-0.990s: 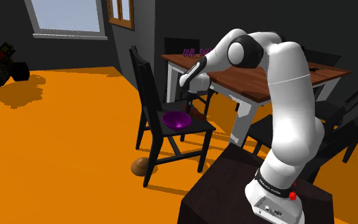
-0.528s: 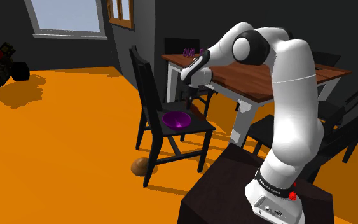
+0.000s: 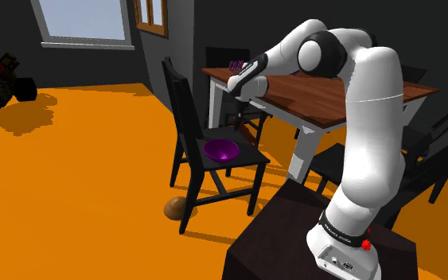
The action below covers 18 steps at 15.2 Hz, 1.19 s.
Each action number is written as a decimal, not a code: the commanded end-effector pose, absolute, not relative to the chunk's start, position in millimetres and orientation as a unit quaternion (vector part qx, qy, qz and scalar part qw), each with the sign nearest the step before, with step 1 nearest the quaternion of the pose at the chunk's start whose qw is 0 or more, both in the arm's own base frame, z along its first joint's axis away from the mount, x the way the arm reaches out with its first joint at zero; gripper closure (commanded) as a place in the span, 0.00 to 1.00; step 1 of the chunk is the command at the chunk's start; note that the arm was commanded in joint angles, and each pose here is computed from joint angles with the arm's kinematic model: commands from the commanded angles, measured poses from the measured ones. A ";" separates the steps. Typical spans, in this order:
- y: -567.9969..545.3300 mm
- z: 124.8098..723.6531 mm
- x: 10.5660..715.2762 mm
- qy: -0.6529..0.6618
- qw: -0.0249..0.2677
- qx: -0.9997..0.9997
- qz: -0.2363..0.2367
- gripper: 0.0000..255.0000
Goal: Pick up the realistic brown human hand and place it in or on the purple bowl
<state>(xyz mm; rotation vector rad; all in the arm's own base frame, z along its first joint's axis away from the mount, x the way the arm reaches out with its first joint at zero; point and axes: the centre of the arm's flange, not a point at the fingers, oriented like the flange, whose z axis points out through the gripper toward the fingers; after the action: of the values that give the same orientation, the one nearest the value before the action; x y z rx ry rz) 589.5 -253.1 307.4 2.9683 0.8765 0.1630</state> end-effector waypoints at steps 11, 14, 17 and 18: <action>-174.4 335.3 589.9 0.283 0.021 0.958 0.053 1.00; -134.8 335.0 590.1 0.283 0.021 0.958 0.053 1.00; -95.2 334.8 590.3 0.283 0.021 0.958 0.053 1.00; -82.0 334.7 590.4 0.283 0.021 0.958 0.053 1.00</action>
<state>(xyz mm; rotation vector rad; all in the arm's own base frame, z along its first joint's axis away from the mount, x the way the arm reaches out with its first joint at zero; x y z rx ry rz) 592.1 -97.5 337.7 2.9682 0.8786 0.1617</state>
